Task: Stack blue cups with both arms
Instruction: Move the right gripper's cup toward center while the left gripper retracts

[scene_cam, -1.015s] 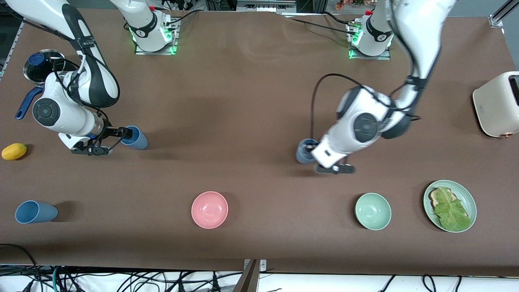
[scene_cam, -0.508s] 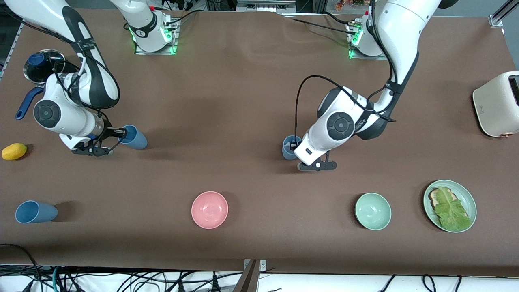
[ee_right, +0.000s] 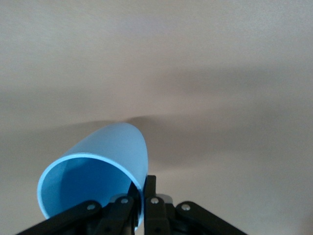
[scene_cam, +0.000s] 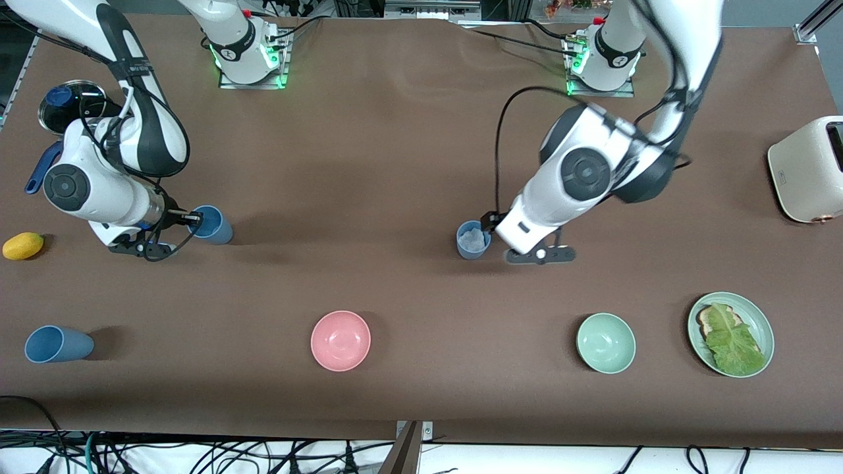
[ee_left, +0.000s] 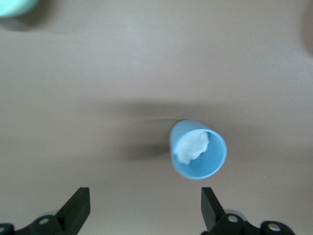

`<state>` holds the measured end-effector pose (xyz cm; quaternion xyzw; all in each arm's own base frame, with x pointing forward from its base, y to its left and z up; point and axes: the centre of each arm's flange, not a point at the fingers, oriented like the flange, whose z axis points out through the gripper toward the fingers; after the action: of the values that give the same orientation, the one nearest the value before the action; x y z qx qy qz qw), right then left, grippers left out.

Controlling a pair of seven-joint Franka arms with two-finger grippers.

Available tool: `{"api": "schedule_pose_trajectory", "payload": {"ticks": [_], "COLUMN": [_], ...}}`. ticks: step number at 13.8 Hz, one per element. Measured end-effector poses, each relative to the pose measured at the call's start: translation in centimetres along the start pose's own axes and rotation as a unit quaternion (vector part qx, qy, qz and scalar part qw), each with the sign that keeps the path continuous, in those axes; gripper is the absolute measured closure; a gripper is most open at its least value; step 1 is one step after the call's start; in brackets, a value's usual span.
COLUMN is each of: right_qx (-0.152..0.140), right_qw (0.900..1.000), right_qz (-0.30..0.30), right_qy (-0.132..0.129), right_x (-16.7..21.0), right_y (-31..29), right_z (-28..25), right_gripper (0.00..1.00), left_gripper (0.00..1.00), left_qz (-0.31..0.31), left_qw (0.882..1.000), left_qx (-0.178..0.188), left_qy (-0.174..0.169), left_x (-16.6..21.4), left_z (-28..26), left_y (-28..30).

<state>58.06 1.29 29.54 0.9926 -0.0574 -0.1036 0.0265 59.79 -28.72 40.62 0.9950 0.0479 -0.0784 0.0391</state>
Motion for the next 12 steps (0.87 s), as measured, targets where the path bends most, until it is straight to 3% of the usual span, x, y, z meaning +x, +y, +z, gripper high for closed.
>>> {"api": "schedule_pose_trajectory", "payload": {"ticks": [3, 8, 10, 12], "right_qx": [-0.003, 0.02, 0.037, 0.05], "right_qw": [0.999, 0.994, 0.989, 0.983], "right_qz": [0.032, 0.105, 0.14, 0.178], "right_qy": [-0.003, -0.006, -0.014, -0.017], "right_x": [-0.4, -3.9, -5.5, -6.8], "right_y": [-6.0, -18.9, -24.1, -29.2], "right_z": [-3.5, -7.6, -9.0, -10.0], "right_gripper": [0.94, 0.94, 0.94, 0.94], "left_gripper": [0.0, 0.0, 0.0, 0.0], "left_qz": [-0.005, 0.059, 0.099, 0.103], "left_qw": [1.0, 0.998, 0.994, 0.994], "left_qx": [0.015, 0.017, 0.025, 0.028], "left_qy": [-0.019, 0.018, 0.028, 0.036], "left_x": [-0.1, 0.4, -0.8, -2.9], "left_z": [-7.0, -13.9, -16.3, -18.0], "left_y": [-5.4, -13.3, -17.5, -21.3]}}
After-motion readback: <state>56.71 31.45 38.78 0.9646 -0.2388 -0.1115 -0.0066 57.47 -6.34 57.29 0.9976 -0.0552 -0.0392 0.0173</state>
